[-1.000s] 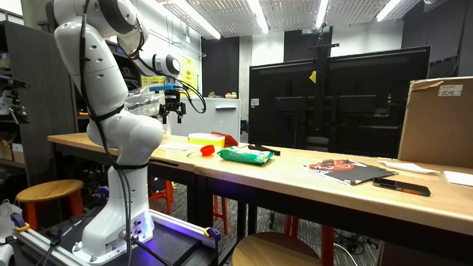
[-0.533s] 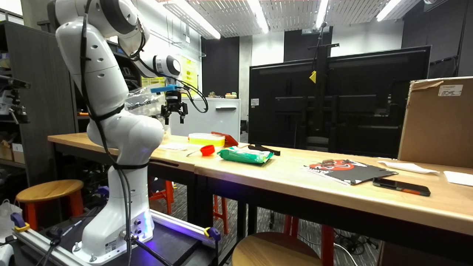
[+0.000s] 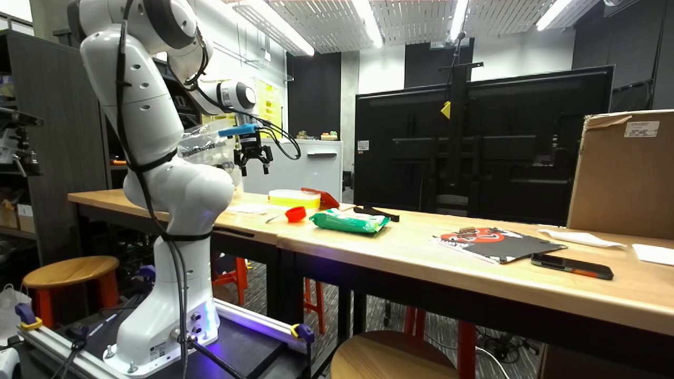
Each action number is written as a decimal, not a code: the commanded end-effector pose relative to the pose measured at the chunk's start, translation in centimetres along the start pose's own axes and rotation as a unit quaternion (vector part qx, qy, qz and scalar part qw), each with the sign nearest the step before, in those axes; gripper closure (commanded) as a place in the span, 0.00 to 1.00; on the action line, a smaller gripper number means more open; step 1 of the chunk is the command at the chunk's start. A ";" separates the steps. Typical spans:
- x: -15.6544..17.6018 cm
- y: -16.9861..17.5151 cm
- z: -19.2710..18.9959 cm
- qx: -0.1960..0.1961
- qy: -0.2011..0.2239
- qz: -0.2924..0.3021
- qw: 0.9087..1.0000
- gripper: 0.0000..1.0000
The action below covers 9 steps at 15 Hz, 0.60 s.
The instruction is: Slide the paper forward
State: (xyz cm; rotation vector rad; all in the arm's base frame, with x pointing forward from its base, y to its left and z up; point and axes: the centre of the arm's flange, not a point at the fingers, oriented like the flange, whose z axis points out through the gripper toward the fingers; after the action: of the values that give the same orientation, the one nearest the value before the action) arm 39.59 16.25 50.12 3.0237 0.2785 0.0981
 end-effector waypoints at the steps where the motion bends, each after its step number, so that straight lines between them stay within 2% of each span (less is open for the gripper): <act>1: 0.5 -0.8 1.4 0.032 0.038 -0.011 0.999 0.00; 4: 1.3 -1.4 3.2 0.062 0.059 -0.007 0.996 0.00; 9: 5.2 -3.5 6.5 0.085 0.095 0.058 0.990 0.00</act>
State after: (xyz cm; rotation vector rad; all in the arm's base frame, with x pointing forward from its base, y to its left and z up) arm 42.27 18.19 45.67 3.1555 0.2344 0.3326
